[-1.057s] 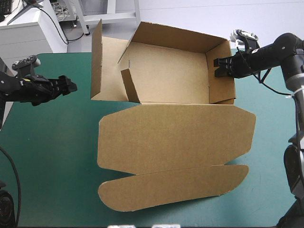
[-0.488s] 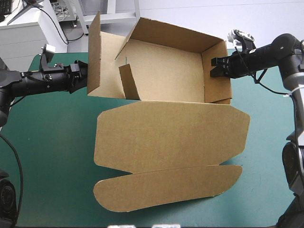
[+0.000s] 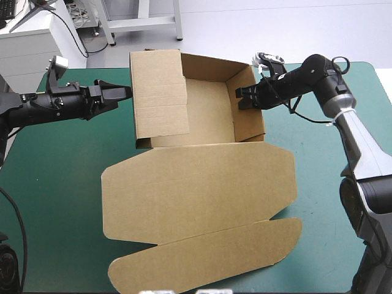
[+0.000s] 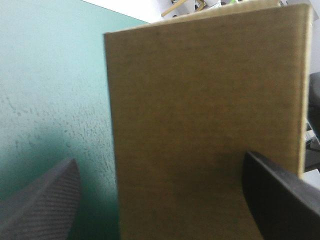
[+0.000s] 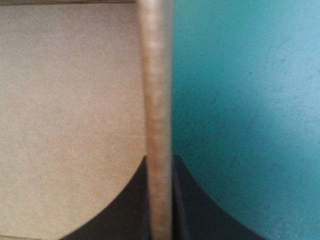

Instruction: Fold the box

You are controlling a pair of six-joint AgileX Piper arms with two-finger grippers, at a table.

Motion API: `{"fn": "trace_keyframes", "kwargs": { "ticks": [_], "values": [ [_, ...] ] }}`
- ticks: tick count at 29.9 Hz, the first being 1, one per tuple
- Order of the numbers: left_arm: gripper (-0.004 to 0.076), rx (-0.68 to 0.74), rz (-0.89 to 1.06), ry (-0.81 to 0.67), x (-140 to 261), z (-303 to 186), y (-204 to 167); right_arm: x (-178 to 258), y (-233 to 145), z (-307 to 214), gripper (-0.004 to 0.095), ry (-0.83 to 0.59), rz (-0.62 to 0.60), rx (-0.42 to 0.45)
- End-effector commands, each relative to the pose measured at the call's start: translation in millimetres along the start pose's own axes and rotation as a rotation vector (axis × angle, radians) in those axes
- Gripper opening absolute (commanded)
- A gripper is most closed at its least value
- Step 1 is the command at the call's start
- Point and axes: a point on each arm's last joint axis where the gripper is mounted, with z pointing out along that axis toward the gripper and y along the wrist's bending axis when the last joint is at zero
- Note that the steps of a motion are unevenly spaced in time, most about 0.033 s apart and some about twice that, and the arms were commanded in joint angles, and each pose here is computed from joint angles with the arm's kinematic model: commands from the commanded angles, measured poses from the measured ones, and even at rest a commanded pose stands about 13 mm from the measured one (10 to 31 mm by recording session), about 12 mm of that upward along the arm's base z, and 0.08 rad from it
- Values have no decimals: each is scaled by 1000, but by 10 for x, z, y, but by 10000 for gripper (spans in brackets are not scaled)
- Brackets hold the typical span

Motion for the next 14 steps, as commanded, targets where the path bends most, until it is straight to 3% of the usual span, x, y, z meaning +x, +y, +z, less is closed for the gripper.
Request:
{"fn": "trace_keyframes", "kwargs": {
  "ticks": [1,14],
  "values": [
    [617,106,68,-4,35,-150,-381,-98,292,-180,-17,-126,-8,-58],
    [617,114,133,76,172,-25,-572,-63,555,71,-17,-130,-40,-74]
  ]
}}
